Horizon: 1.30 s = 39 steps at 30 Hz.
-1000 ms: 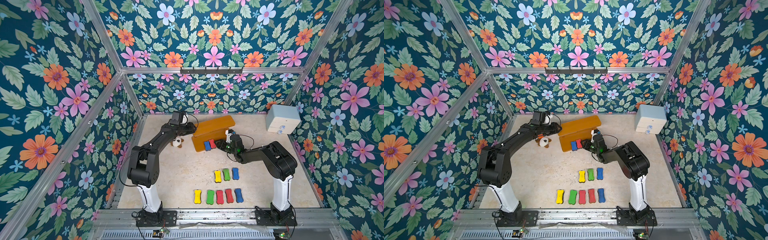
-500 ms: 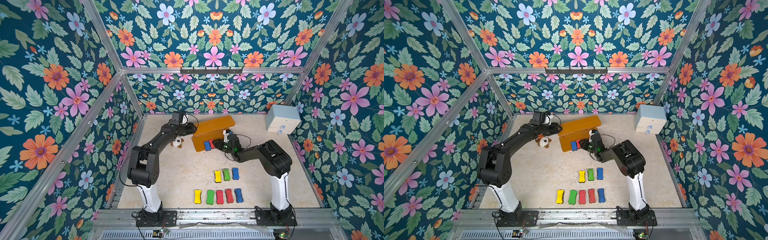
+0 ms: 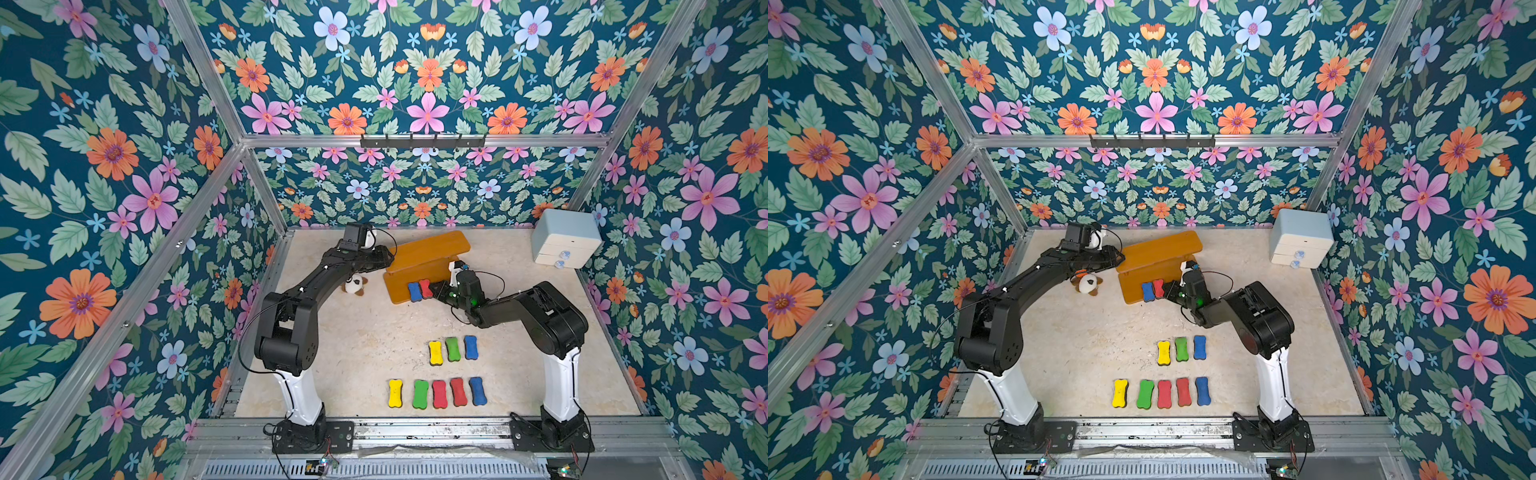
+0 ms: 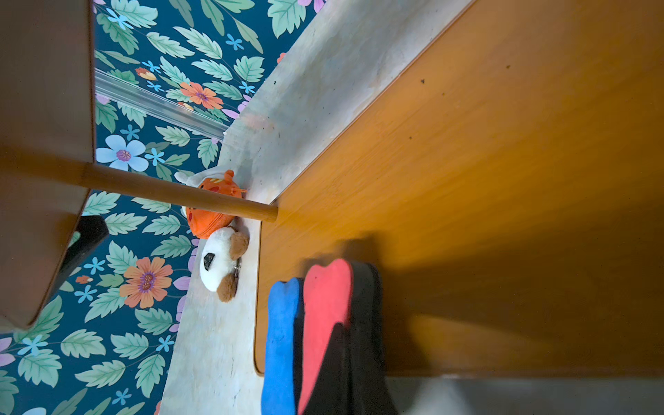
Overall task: Remove the whiteboard erasers from the shelf
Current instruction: Pick up the whiteboard eraser from the shelf, then place the whiteboard eraser at the center of the board.
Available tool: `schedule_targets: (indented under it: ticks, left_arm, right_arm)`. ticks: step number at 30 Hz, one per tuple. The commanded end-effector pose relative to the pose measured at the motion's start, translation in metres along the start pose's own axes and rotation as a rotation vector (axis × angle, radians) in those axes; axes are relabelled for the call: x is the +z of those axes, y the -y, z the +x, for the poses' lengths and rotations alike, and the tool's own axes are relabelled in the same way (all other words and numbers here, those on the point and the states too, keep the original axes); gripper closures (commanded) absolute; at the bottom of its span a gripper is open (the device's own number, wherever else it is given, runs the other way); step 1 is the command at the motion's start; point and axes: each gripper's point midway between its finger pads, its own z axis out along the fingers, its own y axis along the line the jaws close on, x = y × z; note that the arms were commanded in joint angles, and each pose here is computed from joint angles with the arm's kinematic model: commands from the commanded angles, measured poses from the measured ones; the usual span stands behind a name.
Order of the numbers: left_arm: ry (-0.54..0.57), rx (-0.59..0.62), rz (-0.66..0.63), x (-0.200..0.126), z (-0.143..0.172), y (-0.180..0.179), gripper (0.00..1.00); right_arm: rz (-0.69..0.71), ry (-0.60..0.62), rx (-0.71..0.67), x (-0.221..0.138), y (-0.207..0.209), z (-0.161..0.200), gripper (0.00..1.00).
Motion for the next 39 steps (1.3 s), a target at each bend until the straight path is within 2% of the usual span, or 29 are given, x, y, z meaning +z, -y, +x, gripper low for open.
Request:
schedule_targets:
  ticks: [1,7,11,15,20,25,31,39]
  left_arm:
    - [-0.005,-0.013,-0.022,-0.006,0.003,-0.003,0.50]
    - [0.029,-0.012,-0.027,-0.028,0.003,0.002,0.49]
    - [0.029,-0.016,-0.059,-0.046,0.023,-0.006,0.49]
    - [0.016,-0.020,-0.070,-0.057,0.050,-0.015,0.48]
    - [-0.021,-0.019,-0.050,-0.063,0.076,-0.018,0.47]
    - [-0.013,-0.008,-0.022,-0.069,0.082,-0.015,0.47]
    - [0.016,0.007,-0.013,-0.079,0.077,-0.009,0.47]
    - [0.020,0.014,-0.013,-0.082,0.076,-0.008,0.47]
  right_arm:
    - [0.029,0.023,0.011,-0.006,0.000,-0.003,1.00]
    - [0.037,0.104,0.044,-0.030,-0.018,-0.014,1.00]
    - [0.073,0.162,0.077,-0.059,-0.030,-0.009,1.00]
    - [0.106,0.178,0.091,-0.087,-0.050,0.022,1.00]
    - [0.138,0.137,0.096,-0.110,-0.077,0.091,1.00]
    - [0.180,0.067,0.106,-0.115,-0.077,0.140,1.00]
    - [0.214,-0.008,0.101,-0.108,-0.076,0.164,1.00]
    - [0.281,-0.015,0.100,-0.114,-0.054,0.174,1.00]
